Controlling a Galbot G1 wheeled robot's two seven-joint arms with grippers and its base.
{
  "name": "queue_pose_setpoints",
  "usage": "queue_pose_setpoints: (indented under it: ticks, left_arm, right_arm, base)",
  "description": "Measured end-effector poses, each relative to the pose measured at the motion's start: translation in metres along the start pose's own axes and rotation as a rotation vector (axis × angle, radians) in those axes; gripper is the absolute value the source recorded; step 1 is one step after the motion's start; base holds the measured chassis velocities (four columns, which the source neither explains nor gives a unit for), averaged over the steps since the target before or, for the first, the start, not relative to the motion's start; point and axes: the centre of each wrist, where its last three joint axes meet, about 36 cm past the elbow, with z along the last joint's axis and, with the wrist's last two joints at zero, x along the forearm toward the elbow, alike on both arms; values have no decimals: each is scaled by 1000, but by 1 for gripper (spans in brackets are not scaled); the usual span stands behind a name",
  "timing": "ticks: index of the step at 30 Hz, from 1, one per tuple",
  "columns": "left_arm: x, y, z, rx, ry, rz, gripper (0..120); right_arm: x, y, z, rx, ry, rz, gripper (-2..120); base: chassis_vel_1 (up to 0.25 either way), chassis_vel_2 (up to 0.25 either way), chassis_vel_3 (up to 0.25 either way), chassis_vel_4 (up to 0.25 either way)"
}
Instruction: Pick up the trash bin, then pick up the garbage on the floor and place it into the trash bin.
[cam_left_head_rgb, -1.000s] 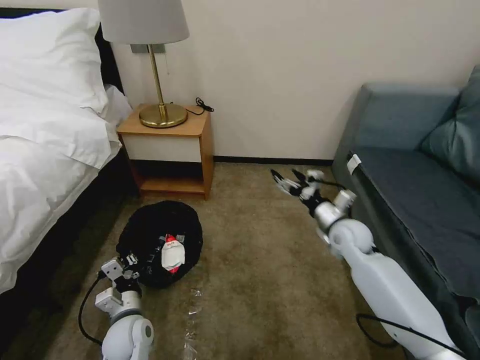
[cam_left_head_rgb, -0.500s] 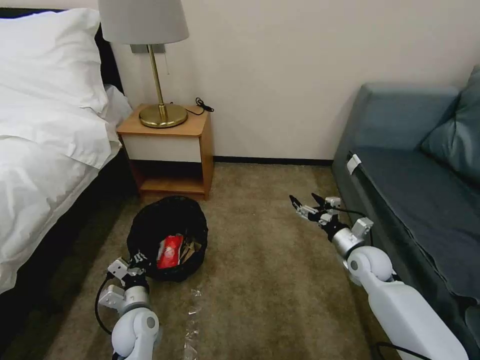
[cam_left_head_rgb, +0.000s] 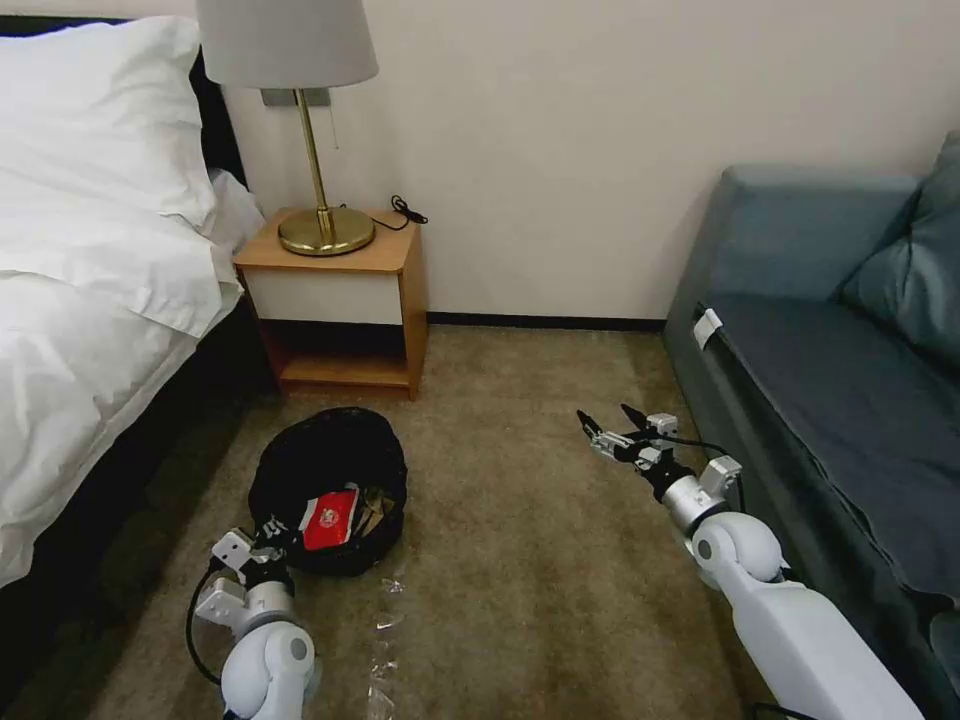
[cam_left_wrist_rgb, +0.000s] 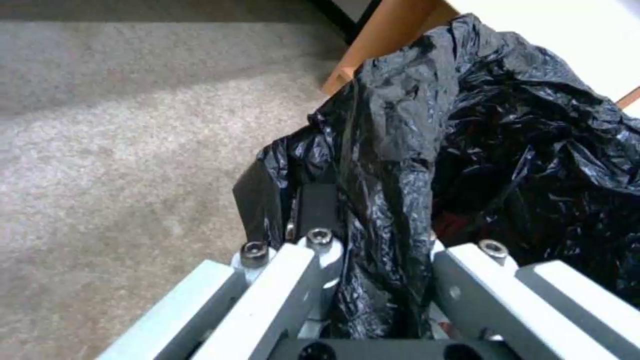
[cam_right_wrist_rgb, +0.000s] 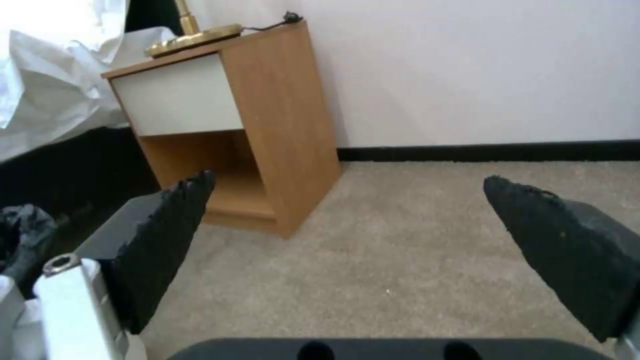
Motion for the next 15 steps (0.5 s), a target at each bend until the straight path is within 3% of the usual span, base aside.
queue_pose_setpoints:
  ticks: [15]
  left_arm:
    - [14, -1, -11, -63, -1, 17, 60]
  right_arm:
    - [1, 2, 14, 7, 13, -8, 100]
  base:
    - [0, 0, 0, 0]
